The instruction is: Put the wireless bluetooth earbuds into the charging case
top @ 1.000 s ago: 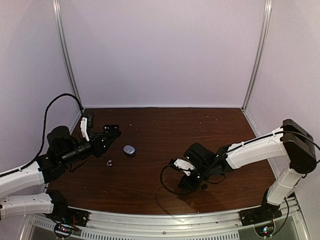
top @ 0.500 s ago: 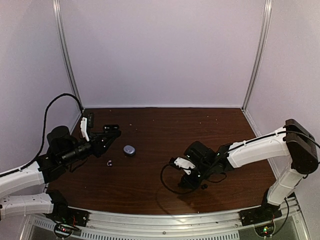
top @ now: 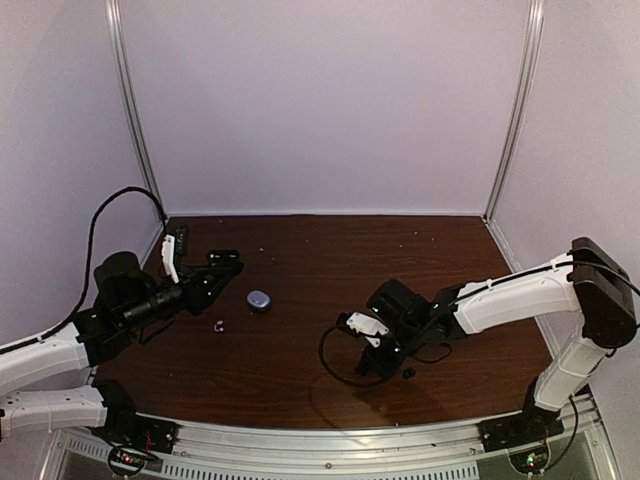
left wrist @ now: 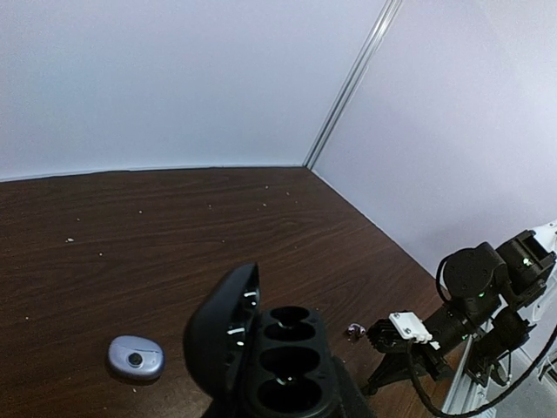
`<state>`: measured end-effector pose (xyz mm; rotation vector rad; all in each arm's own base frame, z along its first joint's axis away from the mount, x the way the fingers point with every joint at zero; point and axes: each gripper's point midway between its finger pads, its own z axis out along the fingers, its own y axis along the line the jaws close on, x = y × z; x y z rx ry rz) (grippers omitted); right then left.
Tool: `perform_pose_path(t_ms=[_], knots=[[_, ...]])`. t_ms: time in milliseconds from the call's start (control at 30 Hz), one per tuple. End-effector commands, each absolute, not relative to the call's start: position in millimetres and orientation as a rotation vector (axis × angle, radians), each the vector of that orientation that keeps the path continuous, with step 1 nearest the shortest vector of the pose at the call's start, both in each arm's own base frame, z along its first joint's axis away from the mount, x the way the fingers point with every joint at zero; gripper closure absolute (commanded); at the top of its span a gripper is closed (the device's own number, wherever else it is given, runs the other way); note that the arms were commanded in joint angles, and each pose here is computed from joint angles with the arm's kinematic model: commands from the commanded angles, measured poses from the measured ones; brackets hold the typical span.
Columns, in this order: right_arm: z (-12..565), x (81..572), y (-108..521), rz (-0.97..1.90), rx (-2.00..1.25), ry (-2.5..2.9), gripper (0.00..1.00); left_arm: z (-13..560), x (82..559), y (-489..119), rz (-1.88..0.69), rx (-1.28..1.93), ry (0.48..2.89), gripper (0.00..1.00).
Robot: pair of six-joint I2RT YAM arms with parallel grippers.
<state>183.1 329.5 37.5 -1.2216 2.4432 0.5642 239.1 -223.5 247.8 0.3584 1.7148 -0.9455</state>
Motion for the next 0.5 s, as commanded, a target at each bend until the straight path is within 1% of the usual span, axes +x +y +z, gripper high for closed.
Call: perform_pose_path(t_ms=[0, 133, 233, 367, 467], knots=[[49, 191, 331, 0.547, -1.198, 2.411, 1.00, 262, 239, -225, -0.954, 0.385, 1.643, 1.00], [67, 196, 332, 0.551, -1.169, 2.352, 1.00, 260, 235, -231, -0.978, 0.429, 1.637, 1.00], [91, 201, 336, 0.572, -1.153, 2.271, 1.00, 256, 224, -245, -1.032, 0.552, 1.611, 1.00], [144, 205, 342, 0.628, -1.126, 2.105, 1.00, 245, 207, -265, -1.111, 0.731, 1.575, 1.00], [189, 205, 342, 0.660, -1.106, 1.970, 1.00, 244, 193, -272, -1.166, 0.823, 1.496, 1.00]])
